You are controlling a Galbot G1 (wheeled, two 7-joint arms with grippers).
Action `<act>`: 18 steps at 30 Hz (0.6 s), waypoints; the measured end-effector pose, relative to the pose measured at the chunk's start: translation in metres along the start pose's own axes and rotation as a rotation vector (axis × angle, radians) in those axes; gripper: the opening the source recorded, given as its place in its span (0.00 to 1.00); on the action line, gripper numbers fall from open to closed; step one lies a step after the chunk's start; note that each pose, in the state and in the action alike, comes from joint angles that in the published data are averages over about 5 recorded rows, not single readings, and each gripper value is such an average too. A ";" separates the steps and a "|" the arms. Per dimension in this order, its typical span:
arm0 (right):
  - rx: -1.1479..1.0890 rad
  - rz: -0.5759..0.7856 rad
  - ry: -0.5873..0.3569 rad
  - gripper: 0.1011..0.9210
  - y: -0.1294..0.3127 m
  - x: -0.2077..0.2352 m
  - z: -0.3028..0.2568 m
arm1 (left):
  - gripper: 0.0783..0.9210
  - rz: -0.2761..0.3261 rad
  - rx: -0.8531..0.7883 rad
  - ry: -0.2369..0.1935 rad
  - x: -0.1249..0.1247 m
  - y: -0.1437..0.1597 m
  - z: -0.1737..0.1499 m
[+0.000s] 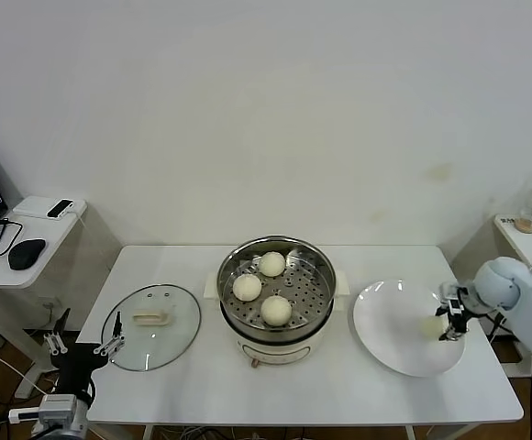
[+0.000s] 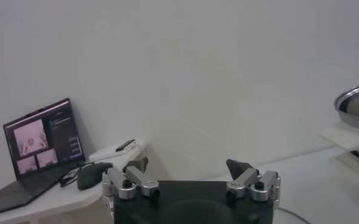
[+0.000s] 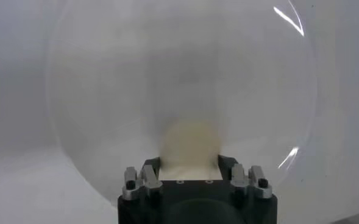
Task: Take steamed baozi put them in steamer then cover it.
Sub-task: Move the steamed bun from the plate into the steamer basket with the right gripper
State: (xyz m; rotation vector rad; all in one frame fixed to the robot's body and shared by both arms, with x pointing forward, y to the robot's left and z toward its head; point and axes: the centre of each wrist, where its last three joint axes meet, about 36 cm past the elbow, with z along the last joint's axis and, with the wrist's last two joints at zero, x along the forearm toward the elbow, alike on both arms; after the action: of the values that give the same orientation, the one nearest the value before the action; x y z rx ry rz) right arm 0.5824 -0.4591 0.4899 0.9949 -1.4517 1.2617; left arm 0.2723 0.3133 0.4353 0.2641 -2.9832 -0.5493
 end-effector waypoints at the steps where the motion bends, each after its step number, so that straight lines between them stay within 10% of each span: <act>1: 0.003 0.005 -0.002 0.61 -0.003 0.006 -0.001 | 0.88 0.000 0.000 -0.001 0.000 0.000 0.000; 18: 0.147 0.148 -0.177 0.62 -0.053 0.139 -0.118 | 0.88 -0.001 -0.010 -0.009 -0.003 0.004 -0.003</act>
State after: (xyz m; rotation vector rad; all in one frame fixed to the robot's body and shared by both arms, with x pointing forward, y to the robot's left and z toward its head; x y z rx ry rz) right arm 0.6173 -0.3491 0.6405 1.1375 -1.6108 1.4332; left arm 0.2754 0.3163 0.4387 0.2624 -2.9888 -0.5665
